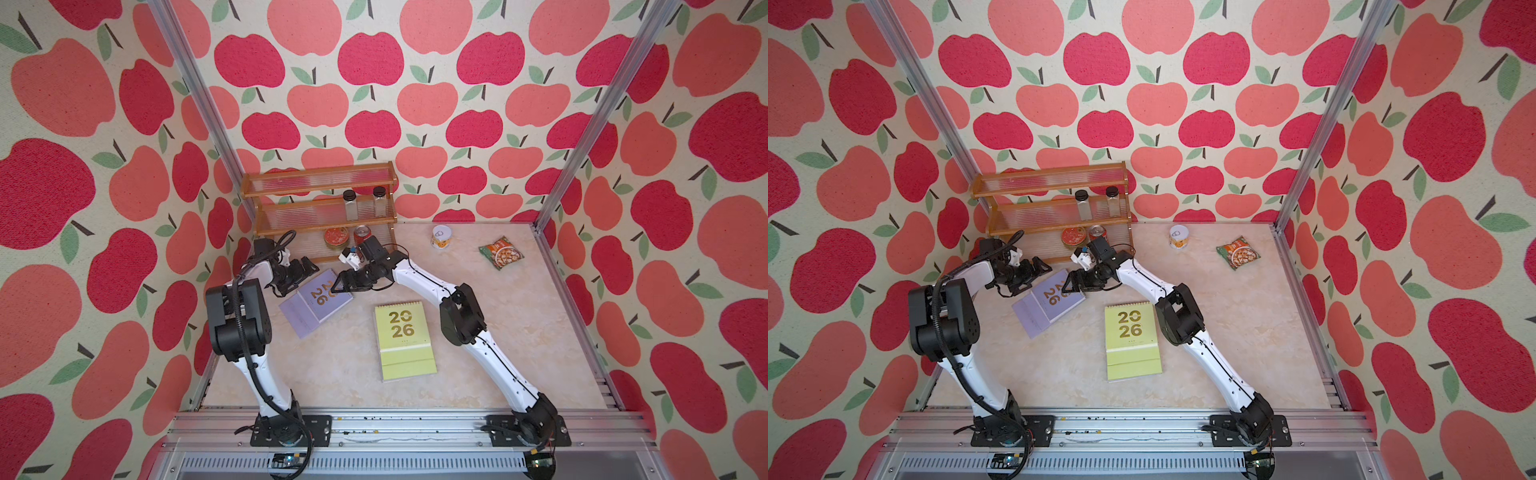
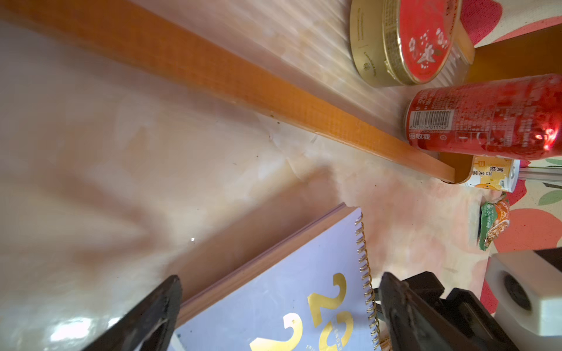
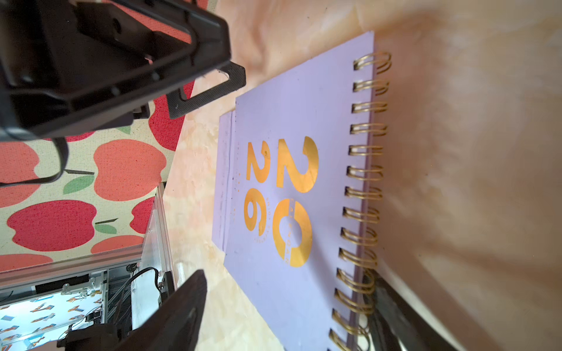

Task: Stack the calendars
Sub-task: Pick up the calendar at the center of the board.

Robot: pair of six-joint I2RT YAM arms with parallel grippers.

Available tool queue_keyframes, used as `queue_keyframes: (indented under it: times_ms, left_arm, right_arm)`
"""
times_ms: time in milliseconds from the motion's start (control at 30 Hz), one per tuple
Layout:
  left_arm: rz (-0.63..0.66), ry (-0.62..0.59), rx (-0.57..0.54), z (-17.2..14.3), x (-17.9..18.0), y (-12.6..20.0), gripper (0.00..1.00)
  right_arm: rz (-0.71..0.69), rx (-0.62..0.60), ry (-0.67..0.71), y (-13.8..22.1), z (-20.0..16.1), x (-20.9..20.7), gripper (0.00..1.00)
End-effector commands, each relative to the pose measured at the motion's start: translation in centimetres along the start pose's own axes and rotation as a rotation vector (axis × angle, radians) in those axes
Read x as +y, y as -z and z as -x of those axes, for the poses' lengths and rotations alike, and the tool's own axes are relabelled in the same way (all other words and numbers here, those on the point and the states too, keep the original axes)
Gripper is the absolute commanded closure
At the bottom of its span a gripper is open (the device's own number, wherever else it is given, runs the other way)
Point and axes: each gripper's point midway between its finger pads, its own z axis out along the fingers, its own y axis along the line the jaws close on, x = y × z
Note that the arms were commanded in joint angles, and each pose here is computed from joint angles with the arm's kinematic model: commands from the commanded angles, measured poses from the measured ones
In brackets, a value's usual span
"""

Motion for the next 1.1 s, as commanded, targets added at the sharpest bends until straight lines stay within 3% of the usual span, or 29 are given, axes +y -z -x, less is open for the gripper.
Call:
queue_keyframes:
  times_ms: [0,533,800,1067]
  left_arm:
    - [-0.029,-0.018,-0.006,-0.1,0.2,-0.4,0.02]
    - [-0.088,0.061,-0.003,-6.1,0.4,0.7,0.02]
    - [0.014,0.092,-0.043,-6.8,1.9,1.8,0.02]
    - [-0.03,0.184,-0.117,-5.1,3.1,3.3,0.01]
  right_arm:
    - [0.04,-0.037,0.019,0.5,1.4,0.7,0.18]
    - [0.035,-0.098,-0.001,1.2,3.4,0.0,0.17]
    - [-0.147,-0.126,0.027,4.5,3.6,1.8,0.16]
    - [-0.331,-0.142,-0.029,5.7,1.2,4.5,0.16]
